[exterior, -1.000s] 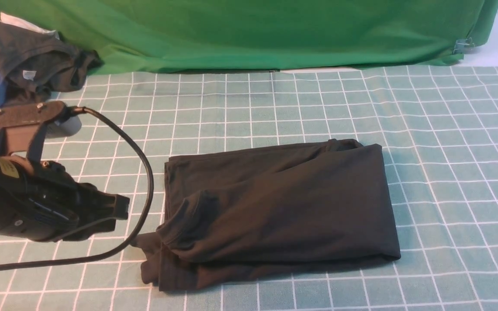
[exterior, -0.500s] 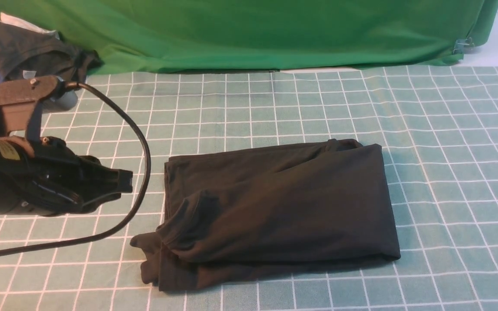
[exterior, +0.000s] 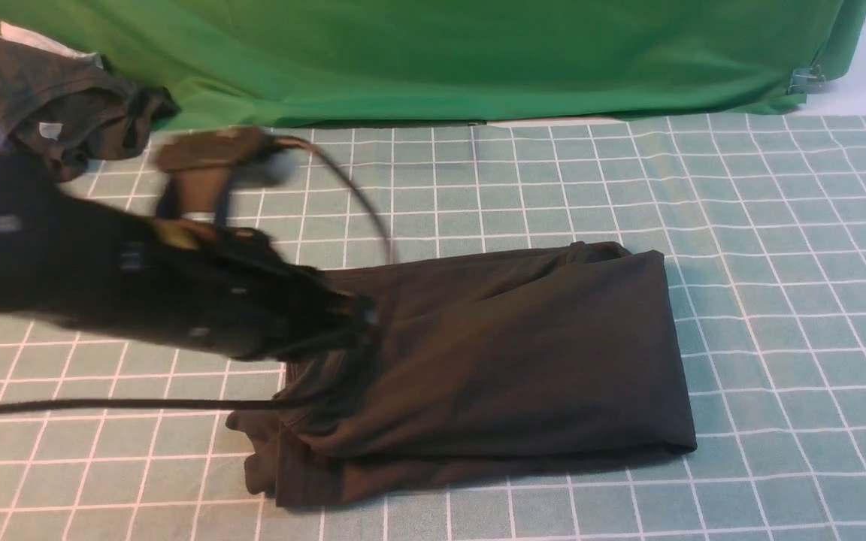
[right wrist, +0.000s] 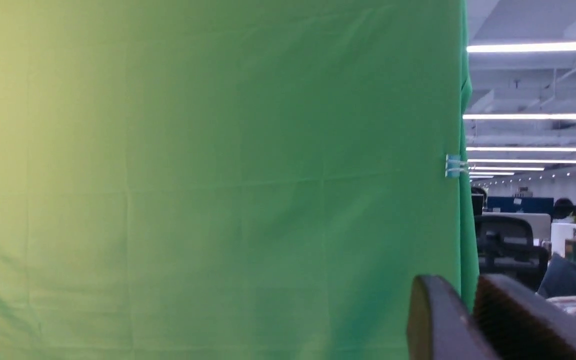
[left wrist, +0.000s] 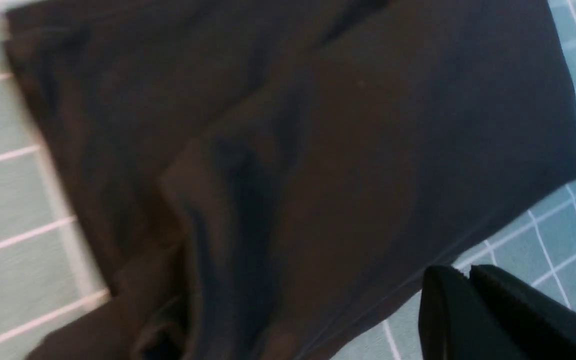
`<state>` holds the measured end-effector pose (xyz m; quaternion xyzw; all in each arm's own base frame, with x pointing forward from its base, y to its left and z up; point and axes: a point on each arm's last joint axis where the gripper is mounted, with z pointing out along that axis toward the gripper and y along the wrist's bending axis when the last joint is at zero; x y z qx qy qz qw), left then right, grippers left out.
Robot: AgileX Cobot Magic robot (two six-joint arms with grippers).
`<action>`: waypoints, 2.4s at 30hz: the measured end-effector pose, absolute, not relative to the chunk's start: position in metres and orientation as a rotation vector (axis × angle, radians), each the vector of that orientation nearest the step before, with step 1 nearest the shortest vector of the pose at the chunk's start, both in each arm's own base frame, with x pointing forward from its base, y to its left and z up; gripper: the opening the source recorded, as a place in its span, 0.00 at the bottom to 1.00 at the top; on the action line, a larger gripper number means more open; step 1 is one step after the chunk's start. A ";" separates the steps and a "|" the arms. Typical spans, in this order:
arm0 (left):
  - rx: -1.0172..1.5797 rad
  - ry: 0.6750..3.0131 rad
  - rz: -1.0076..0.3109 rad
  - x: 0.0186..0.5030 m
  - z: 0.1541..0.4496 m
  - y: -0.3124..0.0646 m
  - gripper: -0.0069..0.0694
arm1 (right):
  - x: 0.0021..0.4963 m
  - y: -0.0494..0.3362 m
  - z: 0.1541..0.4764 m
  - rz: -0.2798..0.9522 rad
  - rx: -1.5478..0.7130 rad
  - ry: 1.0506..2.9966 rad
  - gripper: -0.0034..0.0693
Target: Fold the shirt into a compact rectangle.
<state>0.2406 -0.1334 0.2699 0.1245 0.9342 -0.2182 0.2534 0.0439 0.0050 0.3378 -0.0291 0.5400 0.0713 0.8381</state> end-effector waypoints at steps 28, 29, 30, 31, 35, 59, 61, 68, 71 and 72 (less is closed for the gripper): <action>0.177 2.783 -0.468 0.331 0.161 -0.157 0.10 | 0.044 0.005 0.338 0.153 -0.060 1.142 0.25; 0.168 2.783 -0.468 0.332 0.161 -0.156 0.10 | 0.044 0.005 0.338 0.153 -0.060 1.142 0.25; 0.118 2.780 -0.457 0.337 0.162 -0.145 0.10 | 0.044 0.005 0.338 0.153 -0.060 1.141 0.25; 0.091 2.784 -0.452 0.339 0.161 -0.139 0.10 | 0.044 0.005 0.338 0.153 -0.060 1.141 0.26; 0.027 2.823 -0.432 0.342 0.160 -0.118 0.10 | 0.044 0.005 0.338 0.153 -0.060 1.141 0.26; 0.158 2.666 -0.485 0.282 0.231 -0.117 0.10 | 0.044 0.005 0.338 0.153 -0.060 1.140 0.28; 0.171 2.691 -0.484 0.277 0.226 -0.119 0.10 | 0.044 0.005 0.338 0.154 -0.059 1.139 0.28; 0.043 2.846 -0.424 0.239 0.167 -0.105 0.10 | 0.044 0.005 0.338 0.154 -0.058 1.138 0.30; 0.003 2.829 -0.423 0.234 0.160 -0.102 0.10 | 0.043 0.005 0.338 0.153 -0.059 1.138 0.30; 0.000 2.824 -0.423 0.233 0.161 -0.102 0.10 | 0.043 0.005 0.338 0.153 -0.059 1.138 0.30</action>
